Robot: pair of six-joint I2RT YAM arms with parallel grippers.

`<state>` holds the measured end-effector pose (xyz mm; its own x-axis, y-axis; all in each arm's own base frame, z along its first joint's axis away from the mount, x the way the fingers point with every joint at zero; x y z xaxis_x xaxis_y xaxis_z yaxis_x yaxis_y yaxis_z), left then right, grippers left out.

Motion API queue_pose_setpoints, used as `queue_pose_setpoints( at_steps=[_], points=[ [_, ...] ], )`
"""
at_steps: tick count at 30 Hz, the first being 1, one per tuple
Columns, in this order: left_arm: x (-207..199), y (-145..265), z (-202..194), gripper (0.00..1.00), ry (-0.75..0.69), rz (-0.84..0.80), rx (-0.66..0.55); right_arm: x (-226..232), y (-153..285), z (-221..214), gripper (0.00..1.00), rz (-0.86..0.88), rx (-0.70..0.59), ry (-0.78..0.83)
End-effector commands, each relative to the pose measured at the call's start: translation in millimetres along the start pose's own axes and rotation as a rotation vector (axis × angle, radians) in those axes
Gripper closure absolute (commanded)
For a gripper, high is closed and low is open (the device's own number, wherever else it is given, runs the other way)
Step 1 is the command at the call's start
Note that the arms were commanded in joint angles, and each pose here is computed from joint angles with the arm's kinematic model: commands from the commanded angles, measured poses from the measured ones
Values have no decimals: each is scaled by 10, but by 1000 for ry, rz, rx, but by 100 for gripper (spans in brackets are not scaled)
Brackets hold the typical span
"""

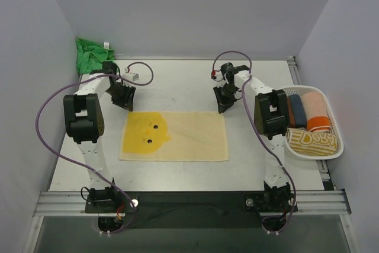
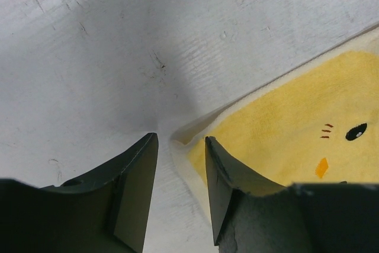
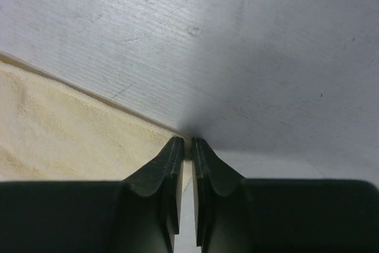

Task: Roll the towels
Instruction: Flatten the towel, then fold the towel

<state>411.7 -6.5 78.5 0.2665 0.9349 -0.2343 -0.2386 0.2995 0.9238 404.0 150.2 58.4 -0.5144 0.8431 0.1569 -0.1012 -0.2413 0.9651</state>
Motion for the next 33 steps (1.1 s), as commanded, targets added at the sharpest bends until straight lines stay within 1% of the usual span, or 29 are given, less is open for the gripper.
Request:
queue_pose_setpoints(
  at_steps=[1, 3, 5, 8, 11, 13, 16, 17, 20, 21, 23, 24, 25, 33],
  points=[
    [18, 0, 84, 52, -3, -9, -20, 35, 86, -105, 92, 11, 37, -7],
    [22, -4, 102, 54, -2, -14, -24, 2, 91, -93, 100, 10, 31, -15],
    [24, -13, 103, 57, 0, -20, -23, -32, 119, -77, 100, 10, 21, -22],
    [9, -23, 93, 57, -2, -29, -19, -65, 147, -73, 100, 9, 13, -28],
    [26, -41, 75, 52, -3, -21, -9, -78, 163, -64, 100, 7, 7, -28],
    [37, -60, 69, 52, -2, -17, -4, -77, 169, -63, 100, 7, 5, -27],
    [38, -86, 66, 62, 3, -23, -1, -98, 191, -51, 100, -5, 0, -22],
    [35, -91, 62, 69, 4, -26, 1, -103, 194, -47, 100, -9, -1, -20],
    [8, -82, 63, 78, 0, -40, 0, -135, 217, -13, 100, -13, -13, -22],
    [5, -70, 60, 84, -1, -45, 1, -143, 231, 3, 100, -14, -19, -22],
    [-19, -43, 85, 91, -2, -58, -10, -164, 240, 22, 100, -18, -25, -19],
    [-28, -19, 96, 99, 4, -63, -16, -188, 271, 56, 100, -22, -39, -18],
    [-33, 1, 113, 100, 9, -67, -22, -207, 299, 79, 100, -26, -49, -10],
    [-154, 278, 375, 100, 22, -110, -101, -430, 593, 277, 100, -57, -153, 11]
  ],
)
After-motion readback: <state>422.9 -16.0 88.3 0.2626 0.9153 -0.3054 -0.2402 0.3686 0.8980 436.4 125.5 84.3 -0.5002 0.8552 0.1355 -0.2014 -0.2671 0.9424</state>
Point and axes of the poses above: each gripper's point midway between its finger pads, its own y axis back along the fingers, its own x axis along the line the jaws close on, z = x × y, the point moved 5 cm from there along y, back along the fingers, and after that the axes turned 9 degrees about y, right-handed, at the moved point
